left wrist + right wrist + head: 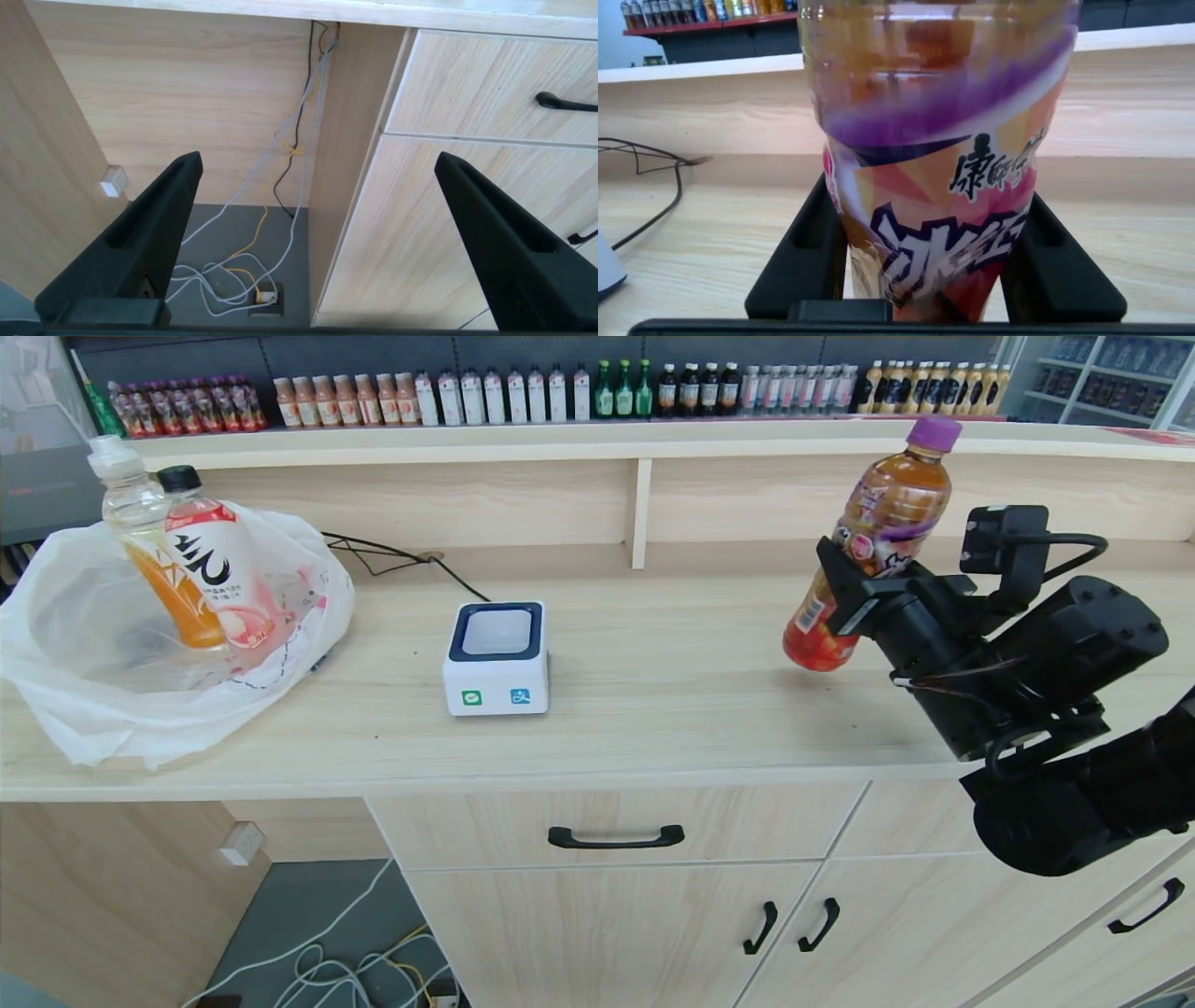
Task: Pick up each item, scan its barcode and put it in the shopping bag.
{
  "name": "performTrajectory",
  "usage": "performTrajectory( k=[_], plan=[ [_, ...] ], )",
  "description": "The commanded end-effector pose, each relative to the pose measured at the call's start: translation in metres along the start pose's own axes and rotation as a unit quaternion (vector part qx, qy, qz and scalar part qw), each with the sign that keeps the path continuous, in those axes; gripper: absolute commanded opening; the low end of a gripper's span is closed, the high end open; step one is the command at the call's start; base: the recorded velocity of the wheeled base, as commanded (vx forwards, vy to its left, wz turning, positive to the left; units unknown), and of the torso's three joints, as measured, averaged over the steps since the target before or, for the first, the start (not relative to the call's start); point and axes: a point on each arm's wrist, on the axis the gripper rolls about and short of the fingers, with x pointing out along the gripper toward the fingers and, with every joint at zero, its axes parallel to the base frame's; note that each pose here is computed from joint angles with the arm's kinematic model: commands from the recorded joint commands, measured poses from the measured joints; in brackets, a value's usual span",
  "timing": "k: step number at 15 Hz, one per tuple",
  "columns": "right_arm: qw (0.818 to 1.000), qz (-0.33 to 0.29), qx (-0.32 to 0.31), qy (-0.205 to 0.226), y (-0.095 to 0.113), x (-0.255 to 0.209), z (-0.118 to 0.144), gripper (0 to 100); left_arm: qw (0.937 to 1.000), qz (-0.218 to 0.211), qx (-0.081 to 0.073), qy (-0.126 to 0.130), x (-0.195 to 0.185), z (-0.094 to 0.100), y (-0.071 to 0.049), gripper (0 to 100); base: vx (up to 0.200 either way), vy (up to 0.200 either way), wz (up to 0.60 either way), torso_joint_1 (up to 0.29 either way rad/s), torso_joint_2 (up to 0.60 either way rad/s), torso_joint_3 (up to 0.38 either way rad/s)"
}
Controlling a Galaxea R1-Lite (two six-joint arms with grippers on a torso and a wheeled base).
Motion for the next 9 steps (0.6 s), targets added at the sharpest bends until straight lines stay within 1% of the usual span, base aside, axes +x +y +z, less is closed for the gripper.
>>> performTrajectory(
  k=[1,9],
  plan=[
    [1.0,0.0,0.001,-0.018,0.0,-0.004,0.018,0,1.0,0.001,0.0,0.0,0.0,0.0,0.0,100,0.0,0.0,0.0,0.0,0.0,0.0],
    [1.0,0.007,0.0,-0.009,0.001,-0.045,0.047,0,1.0,0.001,0.0,0.0,0.0,0.0,0.0,100,0.0,0.0,0.0,0.0,0.0,0.0]
  ],
)
